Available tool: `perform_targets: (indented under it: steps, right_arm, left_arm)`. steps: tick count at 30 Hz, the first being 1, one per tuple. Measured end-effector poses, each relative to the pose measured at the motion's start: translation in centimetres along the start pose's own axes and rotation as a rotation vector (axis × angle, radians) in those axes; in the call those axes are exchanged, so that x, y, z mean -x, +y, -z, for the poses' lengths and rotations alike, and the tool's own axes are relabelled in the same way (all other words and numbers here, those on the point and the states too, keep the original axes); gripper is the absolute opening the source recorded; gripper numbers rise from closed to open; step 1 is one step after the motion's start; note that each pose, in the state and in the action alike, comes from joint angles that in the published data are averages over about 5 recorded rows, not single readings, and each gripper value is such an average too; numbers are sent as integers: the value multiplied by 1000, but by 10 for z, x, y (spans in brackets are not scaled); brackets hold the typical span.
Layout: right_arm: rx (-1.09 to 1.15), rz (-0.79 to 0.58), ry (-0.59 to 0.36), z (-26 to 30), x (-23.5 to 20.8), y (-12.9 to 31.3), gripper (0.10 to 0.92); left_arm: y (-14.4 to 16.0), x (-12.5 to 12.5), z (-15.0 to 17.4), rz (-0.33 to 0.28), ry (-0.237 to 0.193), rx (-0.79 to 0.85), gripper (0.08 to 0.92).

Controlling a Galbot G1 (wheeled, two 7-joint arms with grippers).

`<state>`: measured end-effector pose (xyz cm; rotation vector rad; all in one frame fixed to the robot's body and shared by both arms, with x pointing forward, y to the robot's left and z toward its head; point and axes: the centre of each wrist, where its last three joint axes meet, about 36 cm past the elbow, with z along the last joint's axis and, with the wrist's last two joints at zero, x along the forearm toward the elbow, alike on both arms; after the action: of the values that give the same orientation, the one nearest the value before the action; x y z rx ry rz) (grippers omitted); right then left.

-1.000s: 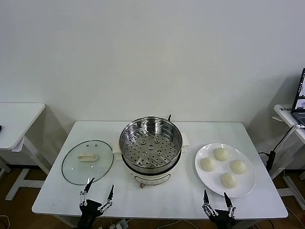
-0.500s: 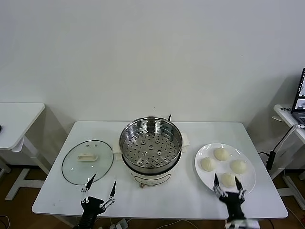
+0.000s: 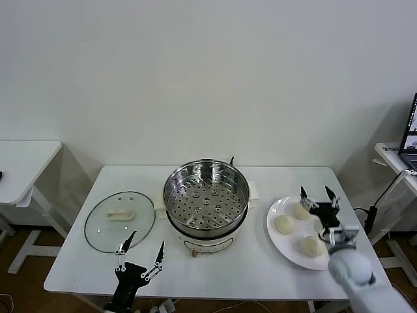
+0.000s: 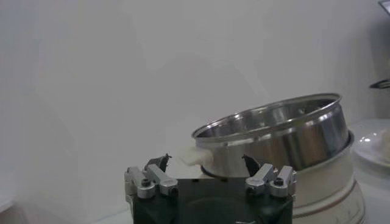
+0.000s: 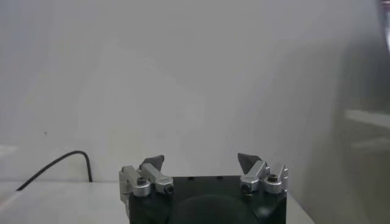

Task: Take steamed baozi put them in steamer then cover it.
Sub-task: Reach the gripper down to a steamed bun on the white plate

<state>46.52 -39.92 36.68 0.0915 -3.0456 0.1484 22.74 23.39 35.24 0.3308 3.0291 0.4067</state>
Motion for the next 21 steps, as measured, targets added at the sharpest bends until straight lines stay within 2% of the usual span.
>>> perform_targets:
  steps: [9, 16, 21]
  right_arm:
    - [-307, 461, 115, 43, 76, -75, 823]
    - [-600, 803, 298, 91, 118, -112, 823]
    - [-792, 956, 452, 122, 140, -122, 823]
  left_arm:
    - [-1, 3, 12, 10, -20, -11, 823]
    - [-3, 4, 17, 21, -29, -22, 823]
    - [-5, 3, 20, 28, -29, -28, 823]
